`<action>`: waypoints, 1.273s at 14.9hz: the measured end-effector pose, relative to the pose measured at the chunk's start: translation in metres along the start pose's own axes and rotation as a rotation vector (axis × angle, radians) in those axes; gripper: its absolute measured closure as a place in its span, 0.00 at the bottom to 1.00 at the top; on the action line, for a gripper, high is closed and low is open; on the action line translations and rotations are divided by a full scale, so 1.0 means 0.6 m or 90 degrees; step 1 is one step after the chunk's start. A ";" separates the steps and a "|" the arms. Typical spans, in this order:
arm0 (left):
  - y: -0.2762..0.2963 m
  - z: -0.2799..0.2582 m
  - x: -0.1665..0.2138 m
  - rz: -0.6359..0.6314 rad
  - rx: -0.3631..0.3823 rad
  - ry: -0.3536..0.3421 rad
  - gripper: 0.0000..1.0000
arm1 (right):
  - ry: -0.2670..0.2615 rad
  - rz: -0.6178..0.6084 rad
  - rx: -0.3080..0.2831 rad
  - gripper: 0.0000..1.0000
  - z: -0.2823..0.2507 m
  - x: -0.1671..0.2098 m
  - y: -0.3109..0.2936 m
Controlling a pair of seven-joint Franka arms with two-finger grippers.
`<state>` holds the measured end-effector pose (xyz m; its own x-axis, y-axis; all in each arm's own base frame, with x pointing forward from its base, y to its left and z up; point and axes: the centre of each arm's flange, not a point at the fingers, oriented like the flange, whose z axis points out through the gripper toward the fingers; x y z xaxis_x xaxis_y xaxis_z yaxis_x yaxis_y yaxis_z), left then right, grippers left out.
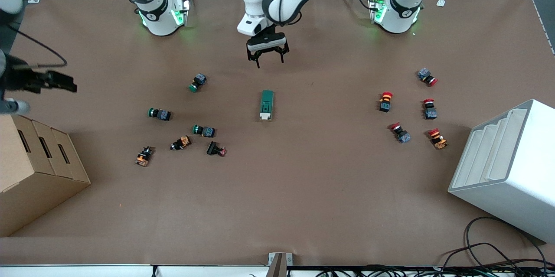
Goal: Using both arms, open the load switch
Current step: 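Reach the right gripper toward the white handle while the left gripper hovers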
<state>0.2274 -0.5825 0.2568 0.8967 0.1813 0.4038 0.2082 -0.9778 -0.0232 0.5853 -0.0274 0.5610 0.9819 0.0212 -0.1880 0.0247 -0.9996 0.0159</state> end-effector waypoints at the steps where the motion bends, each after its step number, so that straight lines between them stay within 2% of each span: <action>1: 0.001 0.018 -0.019 -0.002 -0.003 0.014 0.02 | 0.000 0.017 -0.001 0.00 0.004 0.005 -0.007; 3: 0.000 0.048 -0.064 0.024 -0.012 0.044 0.01 | -0.002 0.075 -0.001 0.00 0.007 0.009 -0.039; 6: -0.010 0.068 -0.123 0.049 -0.036 0.088 0.01 | -0.016 0.190 -0.015 0.00 0.031 0.021 -0.140; 9: -0.023 0.087 -0.150 0.045 -0.060 0.159 0.01 | -0.043 0.311 -0.046 0.00 0.090 0.037 -0.253; 12: -0.039 0.130 -0.162 0.057 -0.076 0.222 0.01 | -0.058 0.359 -0.081 0.00 0.155 0.049 -0.350; 15: -0.051 0.175 -0.173 0.089 -0.077 0.269 0.02 | -0.045 0.452 -0.097 0.00 0.218 0.064 -0.429; 19: -0.045 0.183 -0.176 0.091 -0.096 0.284 0.02 | -0.021 0.587 -0.135 0.00 0.331 0.050 -0.581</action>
<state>0.1700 -0.5634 0.1142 0.6504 0.0139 0.7595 0.0067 -0.9999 0.0125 0.5686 0.3177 0.3548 0.6251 -0.7795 -0.0393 -0.7223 -0.5968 0.3495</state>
